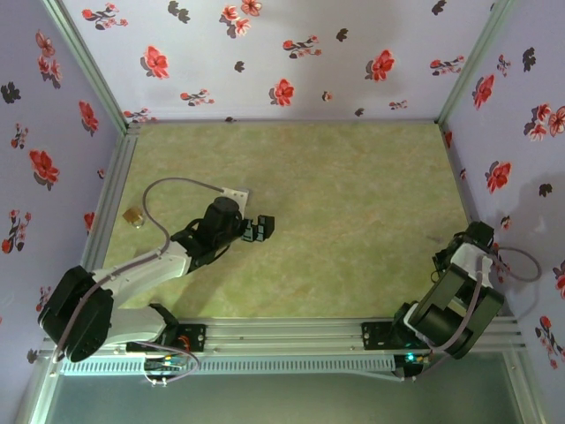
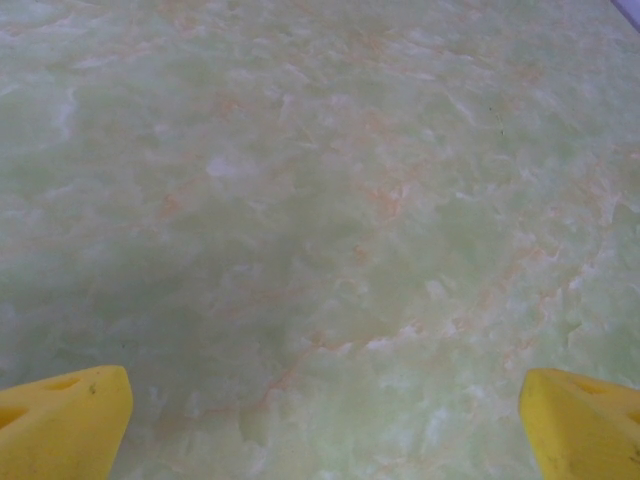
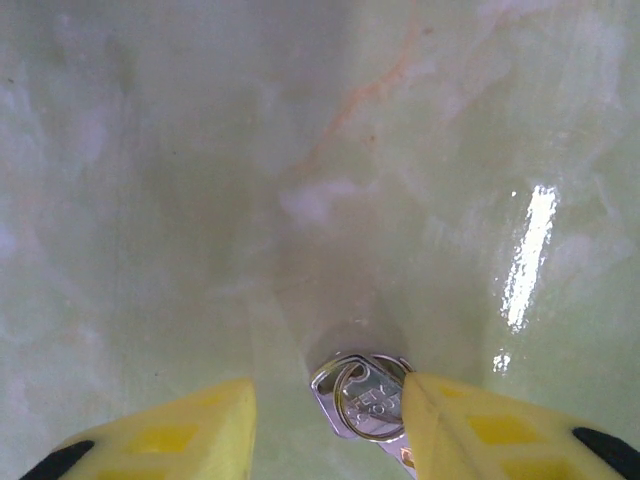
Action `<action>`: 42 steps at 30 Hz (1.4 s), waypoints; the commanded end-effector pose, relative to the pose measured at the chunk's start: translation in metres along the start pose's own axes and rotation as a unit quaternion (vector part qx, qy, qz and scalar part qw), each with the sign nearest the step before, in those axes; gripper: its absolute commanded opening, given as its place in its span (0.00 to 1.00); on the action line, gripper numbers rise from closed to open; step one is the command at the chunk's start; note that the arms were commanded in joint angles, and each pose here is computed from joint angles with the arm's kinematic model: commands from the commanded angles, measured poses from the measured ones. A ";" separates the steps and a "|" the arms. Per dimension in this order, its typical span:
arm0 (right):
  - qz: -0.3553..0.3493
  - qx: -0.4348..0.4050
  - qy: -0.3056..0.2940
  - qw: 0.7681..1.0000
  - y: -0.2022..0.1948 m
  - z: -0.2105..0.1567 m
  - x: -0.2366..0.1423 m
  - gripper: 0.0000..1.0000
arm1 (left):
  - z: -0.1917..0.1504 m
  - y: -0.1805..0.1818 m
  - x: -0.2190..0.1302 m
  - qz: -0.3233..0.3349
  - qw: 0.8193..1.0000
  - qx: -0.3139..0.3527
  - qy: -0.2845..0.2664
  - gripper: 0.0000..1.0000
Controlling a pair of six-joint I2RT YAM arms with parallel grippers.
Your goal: Unlock with the key
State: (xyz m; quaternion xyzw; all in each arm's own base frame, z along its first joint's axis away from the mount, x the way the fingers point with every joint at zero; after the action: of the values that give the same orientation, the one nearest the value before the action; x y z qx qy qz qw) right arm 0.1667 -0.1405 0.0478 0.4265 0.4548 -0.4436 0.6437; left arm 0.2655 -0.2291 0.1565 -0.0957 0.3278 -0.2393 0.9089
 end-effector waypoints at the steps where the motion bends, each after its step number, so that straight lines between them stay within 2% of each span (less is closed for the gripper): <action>1: 0.000 0.005 0.028 1.000 -0.005 -0.015 0.009 0.36 | 0.003 -0.006 0.001 -0.010 1.000 -0.007 -0.003 1.00; 4: 0.016 -0.002 0.029 0.999 0.004 -0.024 0.008 0.32 | 0.003 -0.006 0.000 -0.010 1.000 -0.008 -0.003 0.99; 11: 0.053 -0.007 0.041 0.998 0.030 -0.048 0.007 0.31 | 0.002 -0.005 -0.003 -0.009 1.000 -0.009 -0.003 0.99; 17: 0.093 -0.023 0.056 0.994 0.061 -0.083 0.003 0.31 | 0.000 -0.004 -0.006 -0.007 1.000 -0.015 -0.004 0.99; 23: 0.144 -0.065 0.071 0.985 0.097 -0.128 -0.016 0.32 | -0.001 0.001 -0.010 0.001 1.000 -0.023 -0.008 0.99; 28: 0.179 -0.096 0.094 0.975 0.110 -0.159 -0.035 0.35 | -0.005 0.005 -0.011 0.006 0.999 -0.030 -0.009 0.99; 32: 0.201 -0.119 0.092 0.968 0.109 -0.159 -0.056 0.41 | -0.007 0.006 -0.014 0.007 0.999 -0.032 -0.009 0.99; 34: 0.210 -0.155 0.070 0.963 0.108 -0.153 -0.067 0.44 | -0.007 0.007 -0.016 0.008 0.999 -0.032 -0.011 0.99; 37: 0.187 -0.247 0.024 0.950 0.105 -0.137 -0.078 0.47 | -0.007 0.007 -0.018 0.008 0.999 -0.034 -0.012 0.99; 39: 0.184 -0.306 0.031 0.934 0.110 -0.137 -0.078 0.47 | -0.008 0.008 -0.019 0.008 0.999 -0.035 -0.013 0.99; 42: 0.161 -0.384 0.073 0.906 0.116 -0.144 -0.071 0.46 | -0.010 0.009 -0.020 0.009 0.999 -0.035 -0.011 0.99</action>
State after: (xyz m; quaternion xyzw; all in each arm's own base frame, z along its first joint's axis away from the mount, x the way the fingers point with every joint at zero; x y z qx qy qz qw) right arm 0.2416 0.0363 0.1095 0.3406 0.4934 -0.1444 0.7872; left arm 0.2531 -0.2155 0.1597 -0.1246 0.3242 -0.2283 0.9095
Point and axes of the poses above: each hand's point on the last joint's axis, 136 mm out from that joint toward the fingers, its own x axis out along the fingers, its own y axis along the line the jaws close on, z = x × y, the point moved 3 cm from there along -x, back along the fingers, and after that the axes turned 3 degrees about -x, right-handed, at the moved point
